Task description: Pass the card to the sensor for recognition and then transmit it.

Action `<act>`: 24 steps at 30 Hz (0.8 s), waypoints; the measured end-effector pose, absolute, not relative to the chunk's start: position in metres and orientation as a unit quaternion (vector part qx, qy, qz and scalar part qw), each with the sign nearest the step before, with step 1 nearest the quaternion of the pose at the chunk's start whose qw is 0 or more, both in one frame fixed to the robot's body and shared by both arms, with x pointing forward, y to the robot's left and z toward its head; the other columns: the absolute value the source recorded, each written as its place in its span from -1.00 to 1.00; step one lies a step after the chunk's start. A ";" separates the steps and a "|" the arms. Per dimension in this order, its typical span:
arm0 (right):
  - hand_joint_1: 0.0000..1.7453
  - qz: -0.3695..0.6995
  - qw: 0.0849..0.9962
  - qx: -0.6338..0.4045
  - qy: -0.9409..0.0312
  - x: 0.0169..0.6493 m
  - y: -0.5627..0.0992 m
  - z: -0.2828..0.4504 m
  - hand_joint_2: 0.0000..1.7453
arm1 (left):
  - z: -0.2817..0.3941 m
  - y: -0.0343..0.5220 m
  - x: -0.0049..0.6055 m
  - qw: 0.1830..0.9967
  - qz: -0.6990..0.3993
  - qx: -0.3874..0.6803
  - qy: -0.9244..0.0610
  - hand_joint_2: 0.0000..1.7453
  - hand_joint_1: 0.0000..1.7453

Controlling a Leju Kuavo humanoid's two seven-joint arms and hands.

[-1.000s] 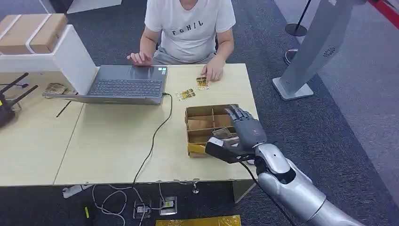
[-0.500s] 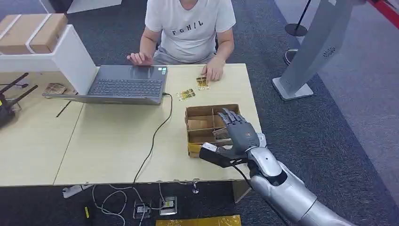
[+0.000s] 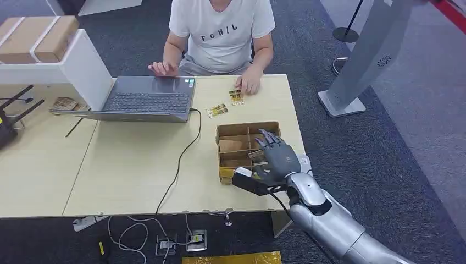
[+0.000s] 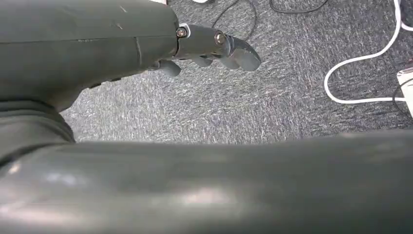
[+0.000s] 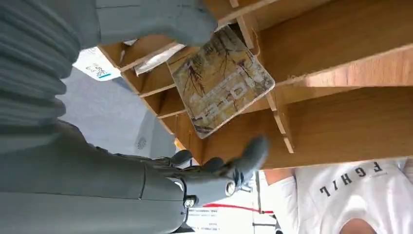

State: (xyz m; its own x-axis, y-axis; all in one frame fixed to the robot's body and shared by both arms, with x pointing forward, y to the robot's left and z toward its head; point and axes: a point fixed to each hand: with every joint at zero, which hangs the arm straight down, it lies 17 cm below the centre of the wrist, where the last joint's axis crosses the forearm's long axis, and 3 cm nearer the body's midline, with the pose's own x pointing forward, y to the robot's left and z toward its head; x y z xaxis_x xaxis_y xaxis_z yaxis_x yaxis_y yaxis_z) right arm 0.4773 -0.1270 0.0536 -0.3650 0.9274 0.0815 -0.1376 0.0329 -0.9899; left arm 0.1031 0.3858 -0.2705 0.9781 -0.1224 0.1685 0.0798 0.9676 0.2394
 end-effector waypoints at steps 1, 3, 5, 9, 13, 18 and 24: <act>1.00 0.600 0.443 -0.349 -0.568 0.478 -0.127 0.055 1.00 | -0.271 0.386 0.103 0.988 -0.051 0.117 -0.091 -1.00 -1.00; 1.00 0.598 0.443 -0.349 -0.570 0.480 -0.128 0.057 1.00 | -0.270 0.387 0.103 0.988 -0.051 0.117 -0.091 -1.00 -1.00; 1.00 0.597 0.444 -0.348 -0.570 0.482 -0.128 0.057 1.00 | -0.270 0.387 0.103 0.988 -0.051 0.117 -0.091 -1.00 -1.00; 1.00 0.595 0.445 -0.348 -0.572 0.483 -0.128 0.058 1.00 | -0.270 0.388 0.103 0.987 -0.051 0.119 -0.091 -1.00 -1.00; 1.00 0.594 0.445 -0.346 -0.574 0.484 -0.127 0.059 1.00 | -0.270 0.388 0.103 0.987 -0.052 0.119 -0.092 -1.00 -1.00; 1.00 0.592 0.445 -0.346 -0.576 0.484 -0.127 0.059 1.00 | -0.270 0.390 0.103 0.987 -0.051 0.122 -0.092 -1.00 -1.00; 1.00 0.588 0.450 -0.338 -0.581 0.483 -0.124 0.057 1.00 | -0.270 0.390 0.103 0.987 -0.051 0.124 -0.092 -1.00 -1.00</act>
State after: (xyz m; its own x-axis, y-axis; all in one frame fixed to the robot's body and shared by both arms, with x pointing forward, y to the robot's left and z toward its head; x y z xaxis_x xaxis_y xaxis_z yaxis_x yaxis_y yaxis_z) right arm 0.4832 -0.1239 0.0572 -0.3667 0.9220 0.1245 -0.1360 0.0793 -0.9875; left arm 0.1033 0.3901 -0.2700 0.9780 -0.1232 0.1683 0.0779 0.9642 0.2533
